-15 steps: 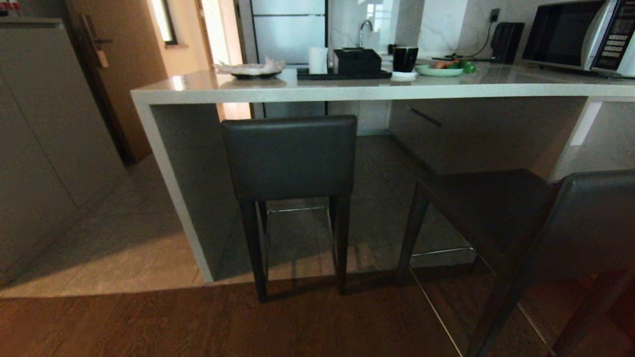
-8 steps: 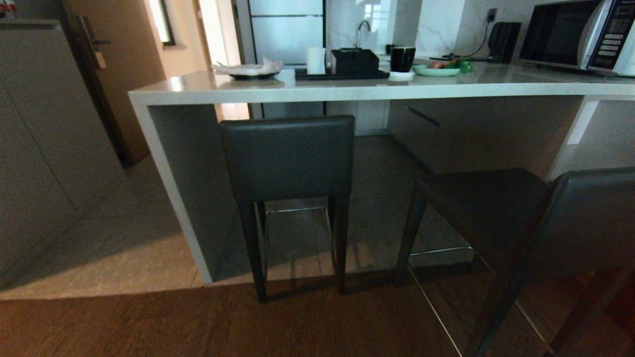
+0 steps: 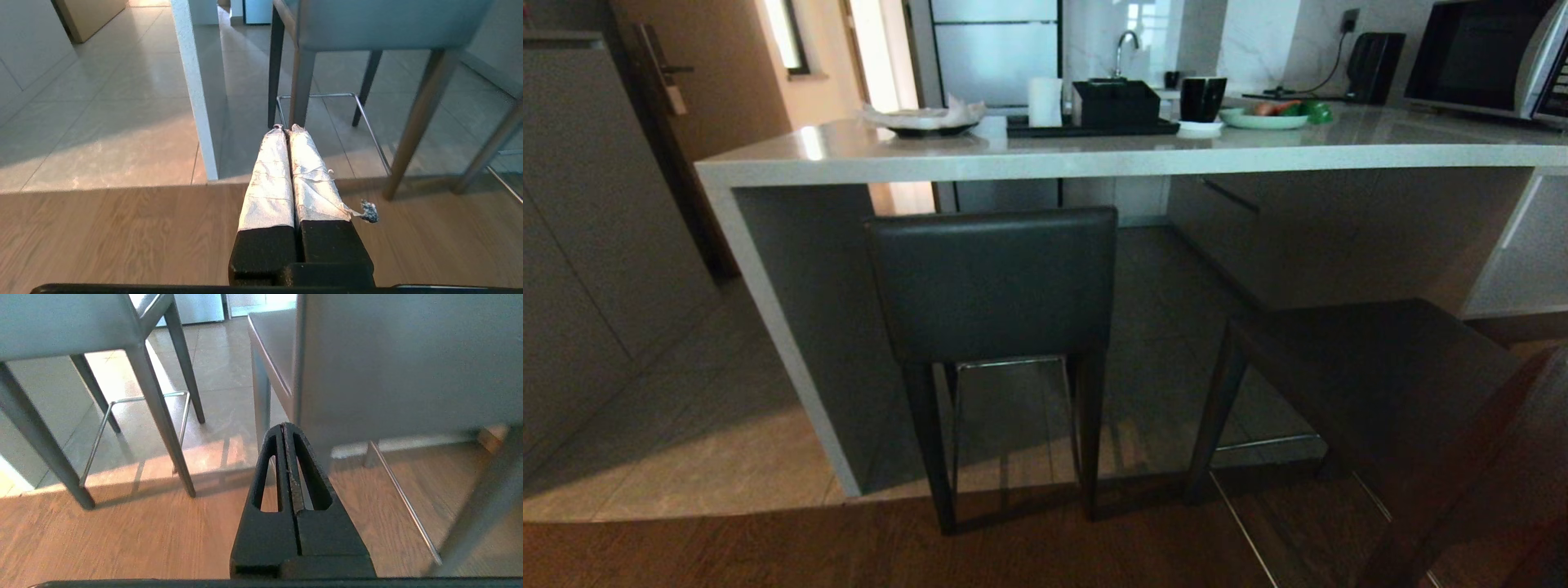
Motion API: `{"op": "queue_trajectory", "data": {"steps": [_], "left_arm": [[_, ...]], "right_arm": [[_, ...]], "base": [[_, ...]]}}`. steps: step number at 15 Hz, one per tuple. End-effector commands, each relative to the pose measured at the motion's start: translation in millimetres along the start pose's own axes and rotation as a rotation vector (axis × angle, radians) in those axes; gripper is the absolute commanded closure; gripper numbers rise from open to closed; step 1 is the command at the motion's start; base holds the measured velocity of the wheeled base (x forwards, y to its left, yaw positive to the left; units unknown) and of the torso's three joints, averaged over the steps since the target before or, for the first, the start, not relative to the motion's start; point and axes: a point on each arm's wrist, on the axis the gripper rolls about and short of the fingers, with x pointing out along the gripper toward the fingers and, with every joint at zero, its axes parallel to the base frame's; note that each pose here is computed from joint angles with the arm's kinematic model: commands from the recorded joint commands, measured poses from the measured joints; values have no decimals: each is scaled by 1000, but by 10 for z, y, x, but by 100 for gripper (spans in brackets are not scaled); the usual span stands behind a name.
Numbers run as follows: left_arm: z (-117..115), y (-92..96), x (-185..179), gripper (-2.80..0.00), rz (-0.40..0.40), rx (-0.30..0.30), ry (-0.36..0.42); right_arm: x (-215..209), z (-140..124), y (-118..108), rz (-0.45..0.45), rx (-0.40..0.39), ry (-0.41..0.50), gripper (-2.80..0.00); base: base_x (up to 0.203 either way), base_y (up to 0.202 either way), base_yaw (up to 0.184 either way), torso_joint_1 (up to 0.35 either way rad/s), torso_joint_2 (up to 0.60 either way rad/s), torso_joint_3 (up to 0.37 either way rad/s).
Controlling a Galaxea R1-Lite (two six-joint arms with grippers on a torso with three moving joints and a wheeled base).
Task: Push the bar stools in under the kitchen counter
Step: Pull the gray chair out from under the dining table
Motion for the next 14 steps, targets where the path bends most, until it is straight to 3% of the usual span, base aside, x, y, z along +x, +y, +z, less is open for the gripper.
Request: {"op": "queue_trajectory", "data": {"steps": [1,8,14], "left_arm": [[1,0,1,0,0,0,1],[1,0,1,0,0,-2,1],[1,0,1,0,0,-3,1]], "right_arm": [[2,-4,0,-1,0,3,0],[2,-5,0,-2,0,4,0],[2,-4,0,0,0,3,0]], "base": [[196,0,5,-1,-4,2],[179,0,1,3,1,1],[0,0,0,0,0,0]]}}
